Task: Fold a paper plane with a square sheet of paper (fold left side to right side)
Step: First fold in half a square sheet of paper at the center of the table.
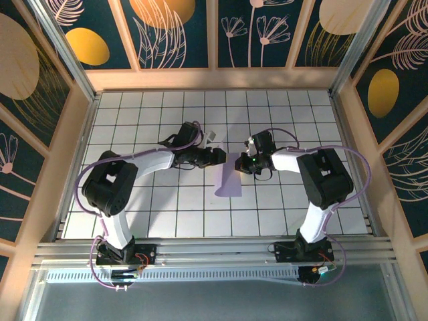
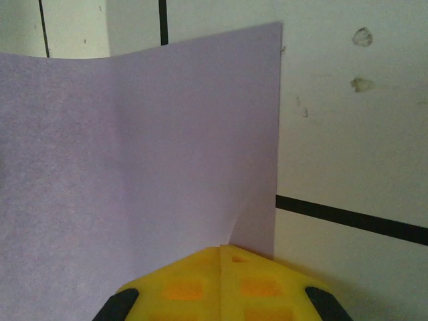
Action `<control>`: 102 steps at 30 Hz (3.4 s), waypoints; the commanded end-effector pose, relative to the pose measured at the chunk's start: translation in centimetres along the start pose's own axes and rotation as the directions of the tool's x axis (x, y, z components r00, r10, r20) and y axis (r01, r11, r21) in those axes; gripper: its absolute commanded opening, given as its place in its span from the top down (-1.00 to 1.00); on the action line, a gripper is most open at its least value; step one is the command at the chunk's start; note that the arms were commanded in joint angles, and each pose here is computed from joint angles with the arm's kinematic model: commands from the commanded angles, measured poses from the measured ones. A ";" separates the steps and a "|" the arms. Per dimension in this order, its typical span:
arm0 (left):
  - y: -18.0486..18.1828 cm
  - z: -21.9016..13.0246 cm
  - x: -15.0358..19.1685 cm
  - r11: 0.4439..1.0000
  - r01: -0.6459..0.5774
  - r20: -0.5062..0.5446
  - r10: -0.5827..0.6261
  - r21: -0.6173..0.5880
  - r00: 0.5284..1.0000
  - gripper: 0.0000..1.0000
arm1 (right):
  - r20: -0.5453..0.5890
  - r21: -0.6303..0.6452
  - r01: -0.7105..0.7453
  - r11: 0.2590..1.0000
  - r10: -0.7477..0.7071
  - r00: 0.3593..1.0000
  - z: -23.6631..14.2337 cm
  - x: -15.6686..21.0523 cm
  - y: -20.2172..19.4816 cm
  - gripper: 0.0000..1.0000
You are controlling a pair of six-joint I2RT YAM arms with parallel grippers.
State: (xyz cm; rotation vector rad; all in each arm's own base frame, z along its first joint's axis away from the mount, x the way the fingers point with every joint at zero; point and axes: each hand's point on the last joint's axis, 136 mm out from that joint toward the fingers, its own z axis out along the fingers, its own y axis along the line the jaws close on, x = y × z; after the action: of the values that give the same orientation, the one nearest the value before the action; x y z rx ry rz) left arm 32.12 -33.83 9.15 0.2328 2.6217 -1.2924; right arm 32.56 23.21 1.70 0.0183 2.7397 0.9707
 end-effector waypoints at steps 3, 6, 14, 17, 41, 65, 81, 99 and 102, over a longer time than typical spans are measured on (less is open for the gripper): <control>-0.4 1.9 0.0 1.000 0.008 -0.038 -0.007 0.029 0.999 -0.23 | -0.048 -0.008 -0.034 0.999 0.034 0.998 0.2 2.3 -0.4 0.87; 0.0 2.2 0.0 1.000 0.011 -0.038 -0.011 0.016 0.999 -0.20 | -0.040 -0.047 -0.039 0.998 0.037 0.998 0.0 2.3 0.3 0.87; 1.4 2.5 0.1 0.999 0.019 -0.035 -0.020 -0.041 0.999 0.42 | -0.004 -0.098 -0.038 0.994 0.038 0.999 -1.1 1.6 1.4 0.88; 1.7 2.6 0.1 0.998 0.022 -0.035 -0.024 -0.052 0.999 0.64 | 0.009 -0.112 -0.040 0.993 0.041 0.999 -1.6 1.2 1.7 0.88; 2.0 3.0 1.8 0.998 0.003 -0.078 -0.008 -0.068 0.997 0.88 | 0.028 -0.345 -0.031 0.938 0.043 0.999 -6.7 2.2 4.0 -0.02; 1.7 1.7 1.0 0.994 -0.012 -0.005 0.012 -0.109 1.000 0.64 | -0.065 -0.334 -0.096 0.938 0.079 0.995 -2.7 3.8 3.9 0.80; 4.0 0.6 2.6 0.976 0.088 0.072 -0.075 -0.198 0.995 -0.06 | -0.071 -0.258 -0.154 0.954 0.140 0.988 -1.7 5.1 2.4 0.88; 7.2 2.5 4.9 0.941 0.140 0.040 -0.134 -0.309 0.990 0.02 | -0.065 -0.231 -0.143 0.962 0.131 0.989 -1.7 4.7 2.2 0.78; 7.5 2.6 5.1 0.935 0.138 0.036 -0.134 -0.328 0.990 0.07 | -0.059 -0.225 -0.134 0.965 0.124 0.991 -1.8 4.6 2.2 0.67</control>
State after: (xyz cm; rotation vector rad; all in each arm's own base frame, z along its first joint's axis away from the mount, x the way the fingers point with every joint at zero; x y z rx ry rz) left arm 30.16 -32.09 2.57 0.0293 2.7609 -0.9474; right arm 27.37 24.17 3.54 0.1463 2.6593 1.3629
